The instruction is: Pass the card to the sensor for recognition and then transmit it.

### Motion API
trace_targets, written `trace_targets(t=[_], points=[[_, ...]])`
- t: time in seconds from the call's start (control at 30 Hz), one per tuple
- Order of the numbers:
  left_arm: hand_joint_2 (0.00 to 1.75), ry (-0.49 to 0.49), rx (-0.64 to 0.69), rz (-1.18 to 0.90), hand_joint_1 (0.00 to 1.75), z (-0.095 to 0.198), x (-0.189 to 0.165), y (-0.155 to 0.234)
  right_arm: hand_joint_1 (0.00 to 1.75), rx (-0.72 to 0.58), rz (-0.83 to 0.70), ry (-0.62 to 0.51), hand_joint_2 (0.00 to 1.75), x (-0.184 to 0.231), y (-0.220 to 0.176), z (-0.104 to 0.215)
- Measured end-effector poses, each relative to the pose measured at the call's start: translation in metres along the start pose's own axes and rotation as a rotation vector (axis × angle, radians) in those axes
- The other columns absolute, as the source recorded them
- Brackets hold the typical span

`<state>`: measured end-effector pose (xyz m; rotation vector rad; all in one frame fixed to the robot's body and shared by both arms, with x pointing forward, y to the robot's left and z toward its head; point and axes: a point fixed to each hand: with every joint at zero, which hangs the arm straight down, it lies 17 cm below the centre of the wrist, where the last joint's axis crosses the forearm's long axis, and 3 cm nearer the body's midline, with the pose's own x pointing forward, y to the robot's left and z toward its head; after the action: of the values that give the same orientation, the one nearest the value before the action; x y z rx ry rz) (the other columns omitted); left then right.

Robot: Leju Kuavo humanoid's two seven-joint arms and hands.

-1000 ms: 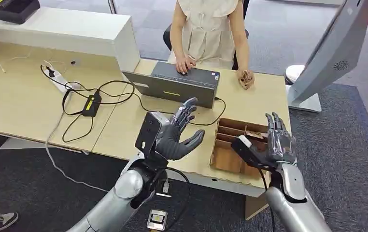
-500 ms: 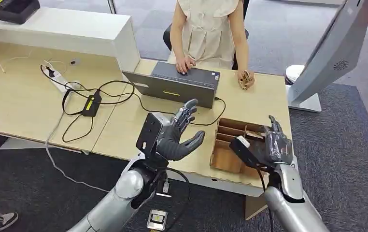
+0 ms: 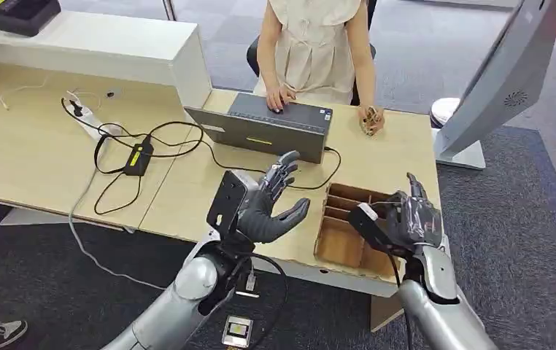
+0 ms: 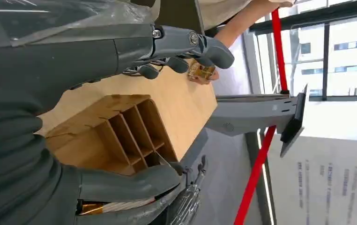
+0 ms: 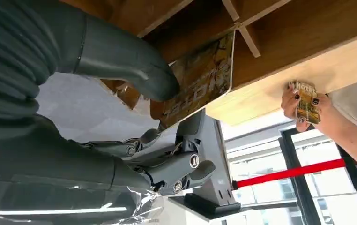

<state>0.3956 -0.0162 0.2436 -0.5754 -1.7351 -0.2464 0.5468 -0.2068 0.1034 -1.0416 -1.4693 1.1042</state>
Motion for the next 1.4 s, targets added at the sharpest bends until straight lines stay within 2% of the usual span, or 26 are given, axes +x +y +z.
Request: trace_targets(t=[0.23,0.37,0.6,0.83,1.13,1.4], points=[[1.75,0.0,0.003,0.001,0.0,0.0,0.0,0.0,1.75,-0.056,-0.021,0.006,1.75,0.001,-0.01,-0.002],[1.75,0.002,0.011,-0.001,0.0,0.0,-0.001,0.002,1.75,-0.151,-0.042,-0.011,1.75,0.005,-0.032,-0.007],[1.75,0.002,0.01,0.0,0.0,-0.001,-0.003,0.002,1.75,-0.358,-0.093,-0.052,1.75,0.018,-0.109,-0.026],[1.75,0.002,-0.021,0.003,0.0,-0.002,-0.005,-0.004,1.75,-0.493,-0.099,-0.048,1.75,0.011,-0.177,-0.037],[1.75,-0.003,-0.055,0.015,0.0,-0.007,-0.004,-0.016,1.75,-0.483,-0.101,0.004,1.75,-0.02,-0.183,-0.044],[1.75,-0.013,-0.125,0.027,0.0,-0.012,0.0,-0.038,1.75,-0.313,-0.111,-0.011,1.75,-0.017,-0.193,-0.092]])
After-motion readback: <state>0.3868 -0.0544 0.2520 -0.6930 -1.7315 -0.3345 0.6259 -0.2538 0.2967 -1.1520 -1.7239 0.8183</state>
